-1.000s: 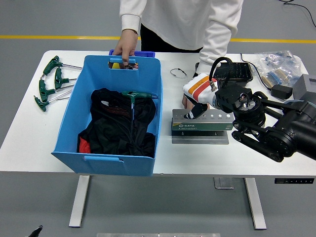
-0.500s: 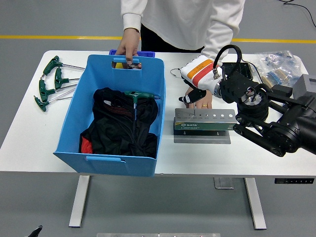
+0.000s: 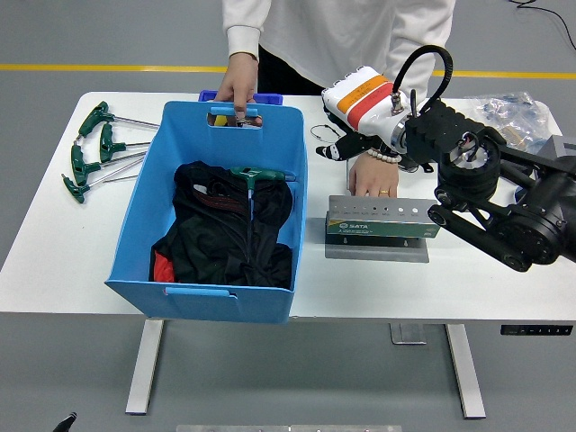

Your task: Lift tool from toolbox,place it in box,lift tool from toolbox,place it in box

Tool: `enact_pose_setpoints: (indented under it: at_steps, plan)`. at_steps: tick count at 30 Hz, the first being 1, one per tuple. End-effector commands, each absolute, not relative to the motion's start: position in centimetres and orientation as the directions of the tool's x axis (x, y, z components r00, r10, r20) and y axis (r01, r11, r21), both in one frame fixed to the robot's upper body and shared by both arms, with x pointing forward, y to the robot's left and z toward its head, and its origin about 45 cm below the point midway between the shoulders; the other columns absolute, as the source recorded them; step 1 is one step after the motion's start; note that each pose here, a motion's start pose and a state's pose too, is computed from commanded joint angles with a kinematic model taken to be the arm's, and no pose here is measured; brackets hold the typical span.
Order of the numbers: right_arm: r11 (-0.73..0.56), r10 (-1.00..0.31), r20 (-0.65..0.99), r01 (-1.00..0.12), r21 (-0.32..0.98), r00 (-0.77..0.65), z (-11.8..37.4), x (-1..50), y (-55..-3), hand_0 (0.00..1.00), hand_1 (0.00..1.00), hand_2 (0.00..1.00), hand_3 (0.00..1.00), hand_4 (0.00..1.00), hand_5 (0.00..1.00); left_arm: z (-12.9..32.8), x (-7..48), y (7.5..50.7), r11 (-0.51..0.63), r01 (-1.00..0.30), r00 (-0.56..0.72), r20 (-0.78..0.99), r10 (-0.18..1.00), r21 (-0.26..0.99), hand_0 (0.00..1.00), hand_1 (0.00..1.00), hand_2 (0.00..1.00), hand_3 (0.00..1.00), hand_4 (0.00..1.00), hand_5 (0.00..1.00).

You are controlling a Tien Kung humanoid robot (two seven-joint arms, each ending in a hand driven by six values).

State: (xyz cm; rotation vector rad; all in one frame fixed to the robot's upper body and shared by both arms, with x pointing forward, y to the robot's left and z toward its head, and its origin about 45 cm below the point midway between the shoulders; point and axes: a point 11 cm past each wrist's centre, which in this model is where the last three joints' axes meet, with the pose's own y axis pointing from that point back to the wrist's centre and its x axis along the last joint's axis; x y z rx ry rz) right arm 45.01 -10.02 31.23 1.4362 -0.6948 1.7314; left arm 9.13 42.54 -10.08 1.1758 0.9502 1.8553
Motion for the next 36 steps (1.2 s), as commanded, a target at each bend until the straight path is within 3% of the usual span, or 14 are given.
enact_pose_setpoints:
  at_steps: [10, 16, 17, 22, 23, 28, 29, 34, 35, 36]
  plan:
    - [-0.602, 0.088, 0.971, -0.789, -0.125, -0.221, 36.1, 43.0, -7.4, 0.002, 0.002, 0.002, 0.023, 0.825, 0.568, -10.1, 9.3, 42.5, -0.459, -0.193, -0.317, 0.388, 0.866, 0.867, 0.781, 0.803, 0.812, 0.725, 0.713, 0.587]
    - [-0.693, -0.057, 0.954, -0.677, -0.250, -0.294, 37.2, 39.4, -4.1, 0.002, 0.002, 0.026, 0.049, 0.825, 0.562, -10.1, 9.3, 42.5, -0.459, -0.192, -0.317, 0.387, 0.866, 0.868, 0.781, 0.803, 0.812, 0.725, 0.712, 0.589]
    - [-0.706, -0.068, 0.957, -0.664, -0.245, -0.282, 37.0, 38.9, -3.6, 0.002, 0.015, 0.092, 0.158, 0.841, 0.521, -10.1, 9.3, 42.5, -0.459, -0.192, -0.317, 0.387, 0.866, 0.868, 0.780, 0.803, 0.812, 0.726, 0.712, 0.590]
    - [-0.762, -0.021, 0.980, -0.632, -0.143, -0.197, 34.1, 37.2, -1.7, 0.002, 0.015, 0.092, 0.158, 0.841, 0.521, -10.1, 9.3, 42.5, -0.459, -0.193, -0.317, 0.387, 0.866, 0.868, 0.780, 0.803, 0.812, 0.726, 0.712, 0.590]
    - [-0.770, 0.002, 0.984, -0.629, -0.111, -0.176, 33.3, 36.9, -1.4, 0.117, 0.142, 0.218, 0.373, 0.842, 0.538, -10.1, 9.3, 42.5, -0.458, -0.193, -0.318, 0.387, 0.866, 0.868, 0.779, 0.803, 0.811, 0.726, 0.712, 0.590]
    - [-0.761, 0.107, 0.992, -0.648, 0.037, -0.069, 30.2, 36.7, -1.1, 0.117, 0.142, 0.218, 0.373, 0.842, 0.538, -10.1, 9.3, 42.5, -0.458, -0.193, -0.318, 0.386, 0.866, 0.868, 0.779, 0.803, 0.811, 0.726, 0.712, 0.590]
    - [-0.758, 0.127, 0.991, -0.649, 0.065, -0.049, 29.8, 36.8, -1.2, 0.587, 0.664, 0.824, 0.835, 0.969, 0.618, -10.1, 9.3, 42.5, -0.458, -0.194, -0.317, 0.386, 0.866, 0.868, 0.779, 0.802, 0.810, 0.724, 0.712, 0.589]
    - [-0.758, 0.118, 0.993, -0.648, 0.075, -0.023, 28.9, 37.3, -1.8, 0.587, 0.664, 0.824, 0.835, 0.969, 0.618, -10.1, 9.3, 42.5, -0.458, -0.194, -0.318, 0.386, 0.866, 0.868, 0.779, 0.802, 0.810, 0.724, 0.712, 0.589]
    - [-0.756, 0.117, 0.993, -0.651, 0.075, -0.022, 28.9, 37.4, -1.9, 0.771, 0.830, 0.992, 0.998, 0.998, 0.736, -10.1, 9.3, 42.5, -0.458, -0.194, -0.318, 0.386, 0.866, 0.868, 0.778, 0.802, 0.811, 0.724, 0.712, 0.590]
    - [-0.753, 0.116, 0.993, -0.654, 0.075, -0.020, 28.8, 37.5, -2.0, 0.771, 0.830, 0.992, 0.998, 0.998, 0.736, -10.1, 9.3, 42.5, -0.458, -0.194, -0.318, 0.386, 0.866, 0.868, 0.778, 0.802, 0.811, 0.724, 0.712, 0.590]
